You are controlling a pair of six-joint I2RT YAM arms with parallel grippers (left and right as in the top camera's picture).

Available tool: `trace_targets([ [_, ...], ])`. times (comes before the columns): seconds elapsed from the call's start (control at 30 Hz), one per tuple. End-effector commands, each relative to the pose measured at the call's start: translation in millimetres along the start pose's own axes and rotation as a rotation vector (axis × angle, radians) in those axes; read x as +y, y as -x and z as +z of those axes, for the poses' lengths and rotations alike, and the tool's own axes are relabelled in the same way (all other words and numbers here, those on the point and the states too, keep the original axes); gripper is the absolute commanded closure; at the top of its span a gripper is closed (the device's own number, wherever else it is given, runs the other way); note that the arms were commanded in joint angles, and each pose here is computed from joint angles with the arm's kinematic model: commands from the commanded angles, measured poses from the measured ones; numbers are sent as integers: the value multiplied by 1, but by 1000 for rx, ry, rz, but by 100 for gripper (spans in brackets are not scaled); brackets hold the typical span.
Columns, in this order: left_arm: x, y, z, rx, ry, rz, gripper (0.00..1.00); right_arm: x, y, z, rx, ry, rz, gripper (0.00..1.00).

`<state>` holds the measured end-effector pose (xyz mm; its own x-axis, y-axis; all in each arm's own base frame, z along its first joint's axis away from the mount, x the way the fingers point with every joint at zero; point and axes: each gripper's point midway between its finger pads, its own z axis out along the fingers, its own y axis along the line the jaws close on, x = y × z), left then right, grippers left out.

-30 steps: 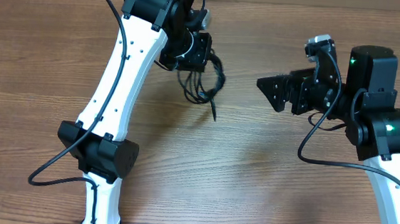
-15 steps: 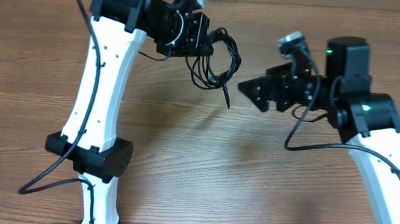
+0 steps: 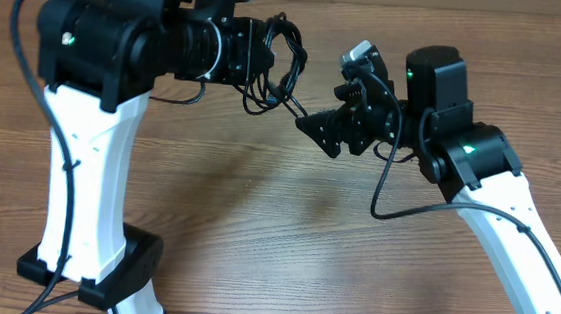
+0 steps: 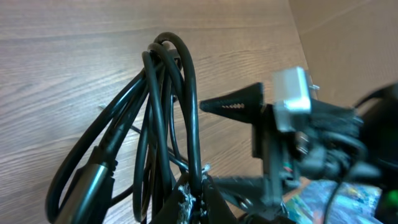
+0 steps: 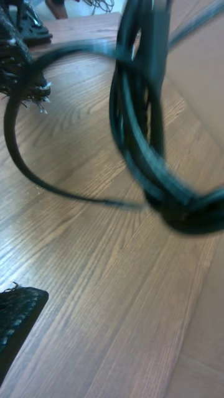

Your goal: Untangle cables

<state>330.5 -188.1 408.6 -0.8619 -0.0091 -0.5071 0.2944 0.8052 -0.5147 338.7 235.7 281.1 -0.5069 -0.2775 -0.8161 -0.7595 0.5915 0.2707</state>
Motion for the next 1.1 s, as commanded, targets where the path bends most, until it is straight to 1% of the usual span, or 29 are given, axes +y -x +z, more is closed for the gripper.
trace_targets([
  [0.0,-2,2,-14,-47,14,4,96,-1,14,3,-38,-13,-38,7],
  [0.1,1,3,-14,-52,30,3,96,-1,38,-1,-126,-22,-95,7],
  [0.13,1,4,-14,-53,34,3,96,0,46,-3,-154,-24,-113,11],
  [0.17,1,4,-14,-54,35,4,96,1,53,-6,-173,-26,-125,18],
  [0.23,3,4,-14,-57,44,3,96,4,62,-11,-192,-25,-117,49],
  [0.27,4,4,-14,-58,48,3,96,4,63,-11,-193,-22,-104,84],
  [0.3,4,5,-14,-59,52,3,96,5,61,-11,-188,-19,-87,96],
  [0.4,6,5,-14,-63,63,3,96,4,50,-8,-145,-20,-55,96],
  [0.53,18,9,-19,-93,137,52,96,-14,41,-11,-112,-104,-23,96],
  [0.6,25,12,-34,-138,181,44,96,-31,42,-20,-122,-142,0,96],
  [0.7,35,13,-74,-240,228,17,96,-61,43,-44,-152,-206,44,96],
  [0.8,44,11,-117,-350,266,-17,86,-95,43,-74,-192,-286,87,96],
  [0.87,49,7,-143,-416,292,-35,82,-119,40,-94,-212,-350,121,96],
  [1.0,53,-4,-181,-520,349,-53,76,-155,29,-127,-233,-449,182,96],
  [1.07,50,-8,-188,-540,351,-54,75,-163,23,-136,-231,-467,209,96],
])
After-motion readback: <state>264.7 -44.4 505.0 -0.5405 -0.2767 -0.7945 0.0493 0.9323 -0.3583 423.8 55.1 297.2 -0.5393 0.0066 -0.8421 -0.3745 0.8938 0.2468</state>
